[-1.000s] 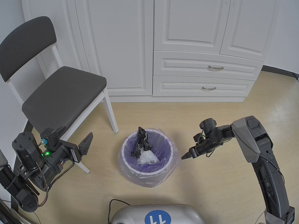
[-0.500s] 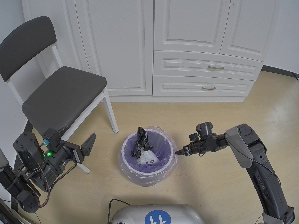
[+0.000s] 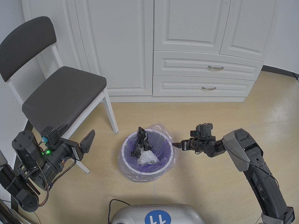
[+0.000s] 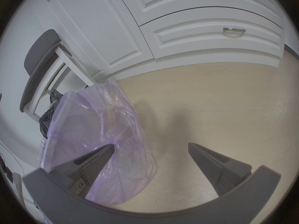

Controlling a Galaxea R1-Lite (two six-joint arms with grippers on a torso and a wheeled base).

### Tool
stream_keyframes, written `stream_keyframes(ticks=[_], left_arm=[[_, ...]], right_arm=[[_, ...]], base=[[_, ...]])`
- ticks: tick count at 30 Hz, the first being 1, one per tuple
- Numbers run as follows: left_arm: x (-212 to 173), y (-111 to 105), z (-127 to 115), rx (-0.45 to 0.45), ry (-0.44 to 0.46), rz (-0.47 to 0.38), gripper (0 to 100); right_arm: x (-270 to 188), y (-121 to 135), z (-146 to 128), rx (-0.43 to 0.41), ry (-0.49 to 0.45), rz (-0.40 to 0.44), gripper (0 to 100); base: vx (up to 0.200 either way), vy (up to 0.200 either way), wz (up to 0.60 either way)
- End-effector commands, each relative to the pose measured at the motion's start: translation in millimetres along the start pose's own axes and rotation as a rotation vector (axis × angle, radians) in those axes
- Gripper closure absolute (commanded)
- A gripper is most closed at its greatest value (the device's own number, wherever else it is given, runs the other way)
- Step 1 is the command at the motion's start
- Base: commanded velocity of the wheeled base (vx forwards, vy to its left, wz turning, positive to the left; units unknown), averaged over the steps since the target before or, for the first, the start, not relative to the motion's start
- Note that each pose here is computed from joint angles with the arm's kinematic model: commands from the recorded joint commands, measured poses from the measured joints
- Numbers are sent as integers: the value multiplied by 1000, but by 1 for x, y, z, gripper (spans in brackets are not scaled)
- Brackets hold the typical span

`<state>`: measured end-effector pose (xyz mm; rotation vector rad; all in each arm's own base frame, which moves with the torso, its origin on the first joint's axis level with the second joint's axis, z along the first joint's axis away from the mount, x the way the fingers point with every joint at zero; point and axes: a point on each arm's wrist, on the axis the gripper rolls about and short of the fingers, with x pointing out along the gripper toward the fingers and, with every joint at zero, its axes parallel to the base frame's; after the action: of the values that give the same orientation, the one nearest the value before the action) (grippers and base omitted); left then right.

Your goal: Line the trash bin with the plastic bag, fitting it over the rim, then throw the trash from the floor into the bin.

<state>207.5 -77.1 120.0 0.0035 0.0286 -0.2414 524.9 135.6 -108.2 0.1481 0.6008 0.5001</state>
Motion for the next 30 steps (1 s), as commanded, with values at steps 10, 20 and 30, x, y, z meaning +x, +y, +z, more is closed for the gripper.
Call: stream_keyframes(ticks=[10, 20, 30], left_arm=[[-2, -1, -1, 0, 8, -4, 0], [3, -1, -12, 4, 60, -4, 0], [3, -3, -13, 12, 61, -18, 0]], right_arm=[[-3, -3, 3, 13, 21, 17, 0], [-52, 9, 44, 91, 18, -6, 0], [-170, 1, 67, 174, -7, -190, 0]], base=[[0, 0, 0], [0, 0, 0], [0, 0, 0]])
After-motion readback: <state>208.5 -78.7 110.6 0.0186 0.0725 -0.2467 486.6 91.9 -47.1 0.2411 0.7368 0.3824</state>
